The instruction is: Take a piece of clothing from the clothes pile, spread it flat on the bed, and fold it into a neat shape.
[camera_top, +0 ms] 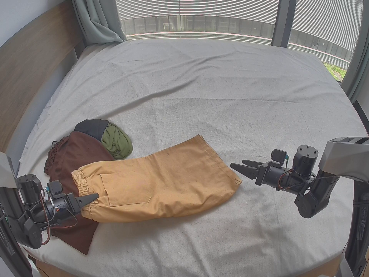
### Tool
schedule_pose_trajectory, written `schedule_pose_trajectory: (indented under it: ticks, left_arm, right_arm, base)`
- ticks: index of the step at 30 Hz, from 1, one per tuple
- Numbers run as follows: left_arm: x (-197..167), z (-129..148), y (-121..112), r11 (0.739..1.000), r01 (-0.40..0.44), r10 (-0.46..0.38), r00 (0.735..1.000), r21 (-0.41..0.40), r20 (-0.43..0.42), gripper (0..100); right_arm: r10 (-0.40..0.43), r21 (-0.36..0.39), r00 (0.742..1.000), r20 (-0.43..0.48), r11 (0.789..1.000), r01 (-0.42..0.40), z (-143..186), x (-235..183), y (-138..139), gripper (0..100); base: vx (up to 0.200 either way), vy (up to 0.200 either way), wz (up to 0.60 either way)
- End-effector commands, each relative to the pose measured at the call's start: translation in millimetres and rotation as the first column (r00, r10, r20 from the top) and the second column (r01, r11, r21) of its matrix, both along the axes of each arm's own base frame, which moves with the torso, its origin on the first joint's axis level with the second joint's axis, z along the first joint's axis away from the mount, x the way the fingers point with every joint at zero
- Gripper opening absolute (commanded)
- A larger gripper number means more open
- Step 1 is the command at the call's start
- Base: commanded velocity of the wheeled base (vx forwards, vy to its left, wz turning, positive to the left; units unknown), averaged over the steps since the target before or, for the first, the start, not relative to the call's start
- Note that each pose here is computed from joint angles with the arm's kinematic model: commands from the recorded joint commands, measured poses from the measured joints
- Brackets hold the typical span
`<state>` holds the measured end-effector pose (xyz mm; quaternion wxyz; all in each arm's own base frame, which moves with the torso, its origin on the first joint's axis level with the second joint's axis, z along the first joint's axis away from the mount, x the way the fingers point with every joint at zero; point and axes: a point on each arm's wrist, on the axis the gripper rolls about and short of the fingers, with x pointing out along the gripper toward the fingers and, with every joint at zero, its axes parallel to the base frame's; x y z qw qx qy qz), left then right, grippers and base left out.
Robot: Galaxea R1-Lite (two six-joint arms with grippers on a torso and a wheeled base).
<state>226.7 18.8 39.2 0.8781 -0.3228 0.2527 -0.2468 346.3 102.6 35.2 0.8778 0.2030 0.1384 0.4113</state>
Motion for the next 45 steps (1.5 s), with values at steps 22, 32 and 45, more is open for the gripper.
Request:
schedule_pose_trajectory:
  ticks: [22, 32, 45]
  left_arm:
    - [42, 37, -75, 0.988, 0.136, -0.124, 0.979, -0.069, 0.161, 0]
    - [70, 34, -105, 0.976, 0.188, -0.168, 0.97, -0.105, 0.176, 0]
    - [101, 6, -132, 0.97, 0.203, -0.183, 0.972, -0.137, 0.146, 0]
  right_arm:
    - [-0.044, 0.01, 0.999, 0.009, 0.999, 0.044, 21, -16, -21, 100]
    - [-0.052, 0.01, 0.999, 0.006, 0.999, 0.052, 21, -16, -24, 100]
    - [-0.049, 0.008, 0.999, 0.0, 0.999, 0.049, 18, -15, -22, 100]
  base:
    - [0.0, 0.0, 0.0]
    - [0.0, 0.0, 0.0]
    - [0.0, 0.0, 0.0]
